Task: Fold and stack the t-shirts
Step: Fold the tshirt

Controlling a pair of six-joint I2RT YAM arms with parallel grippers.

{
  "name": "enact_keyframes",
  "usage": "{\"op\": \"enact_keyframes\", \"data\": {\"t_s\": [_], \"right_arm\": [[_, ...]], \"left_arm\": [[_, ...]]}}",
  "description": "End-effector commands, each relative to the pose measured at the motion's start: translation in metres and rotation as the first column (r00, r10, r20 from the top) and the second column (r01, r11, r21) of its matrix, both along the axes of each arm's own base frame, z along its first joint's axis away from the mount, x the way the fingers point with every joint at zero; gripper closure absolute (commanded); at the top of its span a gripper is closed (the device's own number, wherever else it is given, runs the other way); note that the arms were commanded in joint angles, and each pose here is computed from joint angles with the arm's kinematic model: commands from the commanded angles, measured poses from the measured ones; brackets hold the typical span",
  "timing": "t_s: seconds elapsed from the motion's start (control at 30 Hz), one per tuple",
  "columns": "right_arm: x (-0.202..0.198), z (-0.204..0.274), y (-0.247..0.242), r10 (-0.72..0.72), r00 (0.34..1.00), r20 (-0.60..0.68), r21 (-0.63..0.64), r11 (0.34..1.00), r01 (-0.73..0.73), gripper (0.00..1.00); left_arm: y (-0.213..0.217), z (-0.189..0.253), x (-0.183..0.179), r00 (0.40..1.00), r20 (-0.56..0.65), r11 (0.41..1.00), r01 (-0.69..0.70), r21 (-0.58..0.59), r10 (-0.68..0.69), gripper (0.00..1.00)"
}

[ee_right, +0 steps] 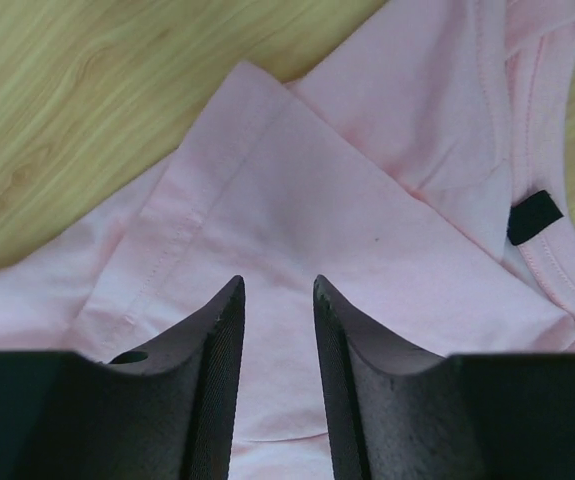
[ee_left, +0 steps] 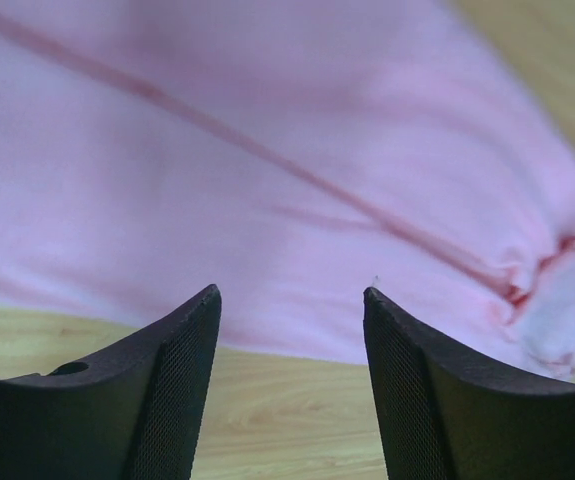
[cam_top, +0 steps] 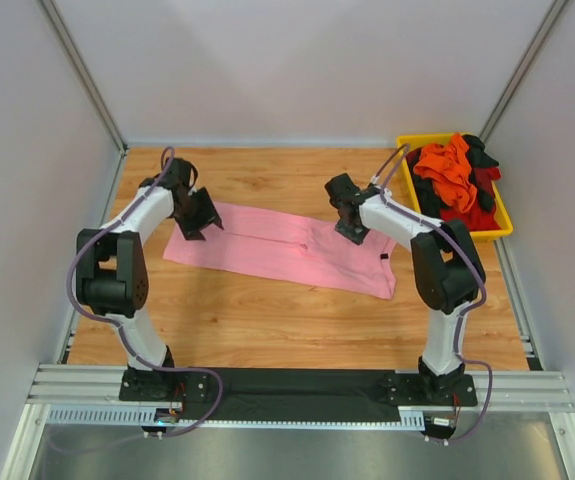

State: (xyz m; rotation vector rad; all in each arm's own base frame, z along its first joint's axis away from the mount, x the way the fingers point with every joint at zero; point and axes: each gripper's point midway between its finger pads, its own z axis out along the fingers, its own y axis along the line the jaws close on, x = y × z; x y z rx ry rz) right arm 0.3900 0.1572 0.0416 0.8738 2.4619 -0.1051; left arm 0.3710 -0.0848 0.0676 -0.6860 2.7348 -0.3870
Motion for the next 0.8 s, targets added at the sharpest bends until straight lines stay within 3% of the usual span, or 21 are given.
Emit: {"op": "enact_keyframes", "data": {"t_s": [0.0, 0.07, 0.1, 0.23, 0.33, 0.47, 0.6, 0.77], "right_arm": [[-0.003, 0.013, -0.021, -0.108, 0.994, -0.006, -0.026, 0.994, 0.108, 0.64], [-0.007, 0.01, -0.024, -0.167, 0.986, -0.022, 0.001, 0.986, 0.168, 0.63], [-0.009, 0.007, -0.025, -0.183, 0.982, -0.037, 0.019, 0.983, 0.184, 0.62], [-0.005, -0.003, -0.032, -0.24, 0.969, -0.053, 0.056, 0.968, 0.243, 0.61], [0.002, -0.013, -0.037, -0.253, 0.967, -0.032, 0.094, 0.962, 0.255, 0.62], [0.009, -0.026, -0.049, -0.252, 0.967, -0.016, 0.052, 0.966, 0.253, 0.63], [0.029, -0.035, -0.051, -0.201, 0.98, 0.003, 0.061, 0.978, 0.2, 0.65], [0.084, -0.032, -0.027, -0.04, 0.996, 0.082, 0.118, 0.993, 0.03, 0.64]], "left_arm": [[-0.025, 0.041, 0.052, 0.964, 0.195, 0.979, 0.197, -0.059, -0.183, 0.34], [-0.03, 0.046, 0.075, 0.955, 0.211, 0.971, 0.229, -0.071, -0.209, 0.34], [-0.03, 0.019, 0.075, 0.966, 0.133, 0.969, 0.234, -0.079, -0.222, 0.34], [-0.026, -0.012, 0.099, 0.978, 0.075, 0.976, 0.2, -0.091, -0.194, 0.34], [-0.015, -0.028, 0.113, 0.988, 0.047, 0.985, 0.153, -0.083, -0.149, 0.34], [0.02, -0.041, 0.125, 0.997, 0.02, 0.997, 0.076, -0.017, -0.075, 0.34], [0.046, -0.04, 0.132, 0.999, 0.04, 1.0, 0.0, -0.028, 0.001, 0.34], [0.09, -0.054, 0.12, 0.992, -0.038, 0.993, -0.118, 0.011, 0.118, 0.34]]}}
